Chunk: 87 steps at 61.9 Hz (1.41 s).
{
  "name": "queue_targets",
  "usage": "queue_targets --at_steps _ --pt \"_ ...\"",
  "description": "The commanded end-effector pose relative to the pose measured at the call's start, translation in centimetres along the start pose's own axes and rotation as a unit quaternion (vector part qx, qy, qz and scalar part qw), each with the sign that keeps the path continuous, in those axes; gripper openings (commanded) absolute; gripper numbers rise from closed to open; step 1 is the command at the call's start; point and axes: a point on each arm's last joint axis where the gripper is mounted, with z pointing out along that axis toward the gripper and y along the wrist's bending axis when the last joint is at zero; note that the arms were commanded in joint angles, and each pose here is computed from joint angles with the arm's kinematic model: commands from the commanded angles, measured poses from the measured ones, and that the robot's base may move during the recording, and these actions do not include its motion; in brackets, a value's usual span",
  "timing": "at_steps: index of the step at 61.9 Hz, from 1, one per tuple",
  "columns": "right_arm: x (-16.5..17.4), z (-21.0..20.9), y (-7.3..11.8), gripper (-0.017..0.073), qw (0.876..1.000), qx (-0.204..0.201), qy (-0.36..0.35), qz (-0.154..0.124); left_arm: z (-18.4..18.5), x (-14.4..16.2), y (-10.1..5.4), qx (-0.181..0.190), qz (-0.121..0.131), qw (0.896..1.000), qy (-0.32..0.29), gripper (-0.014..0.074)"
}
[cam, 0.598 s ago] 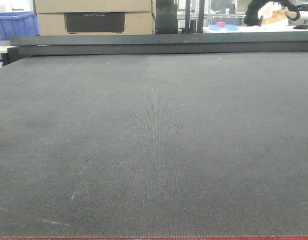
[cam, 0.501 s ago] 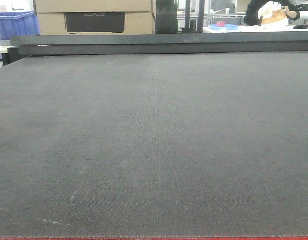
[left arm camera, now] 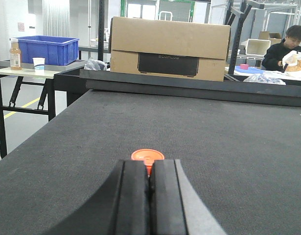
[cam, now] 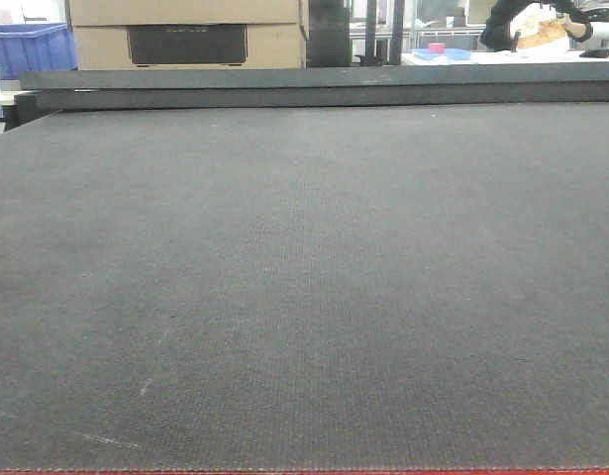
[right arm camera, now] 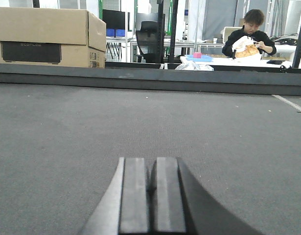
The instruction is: Place cylindrical capacitor in blue bin on shelf
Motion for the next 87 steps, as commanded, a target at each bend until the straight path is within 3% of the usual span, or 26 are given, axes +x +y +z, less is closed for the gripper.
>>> queue_targets --at_steps 1,12,21,25,39,52,61,68,71,80,87 --pt "-0.2 0.0 0.0 -0.0165 1.000 0.000 -0.012 -0.003 -0.1 -0.4 0.0 0.002 -0.002 1.000 -0.018 -0.0111" --pt "-0.2 0.0 0.0 -0.0165 1.000 0.000 -0.012 -0.003 -0.1 -0.4 0.0 0.002 -0.002 1.000 -0.018 -0.0111" --pt "-1.4 -0.1 -0.1 -0.0165 0.996 0.001 -0.078 0.043 -0.1 -1.2 -0.1 0.003 -0.006 0.999 -0.034 -0.0111" --pt "-1.8 -0.2 0.0 -0.0165 0.997 -0.001 -0.062 0.054 -0.3 -2.7 -0.1 0.003 -0.006 0.999 -0.044 -0.0111" --pt "-6.7 -1.3 0.5 -0.0165 0.999 -0.017 -0.012 0.049 -1.5 -9.0 -0.4 -0.001 -0.006 0.999 -0.034 -0.0111" --pt "-9.2 1.6 0.7 -0.0165 0.992 -0.018 0.118 0.048 0.7 -14.1 -0.5 -0.010 -0.008 0.997 0.073 -0.0111" --pt "-10.3 5.1 0.9 -0.0165 0.970 -0.016 0.239 0.041 4.1 -16.9 -0.7 -0.015 -0.008 0.990 0.142 -0.0111" --pt "-10.7 8.0 0.8 -0.0165 0.939 -0.011 0.342 0.027 7.3 -18.1 -0.7 -0.019 -0.007 0.980 0.198 -0.0111" --pt "-11.0 9.3 0.8 -0.0165 0.928 -0.010 0.372 0.024 8.6 -18.2 -0.7 -0.022 -0.007 0.971 0.238 -0.0111" --pt "-11.7 12.7 0.9 -0.0165 0.909 -0.010 0.416 0.024 12.0 -17.9 -0.7 -0.029 -0.007 0.943 0.332 -0.0111" --pt "-11.7 14.5 0.9 -0.0165 0.897 -0.009 0.441 0.024 14.4 -17.2 -0.6 -0.031 -0.006 0.932 0.361 -0.0111"
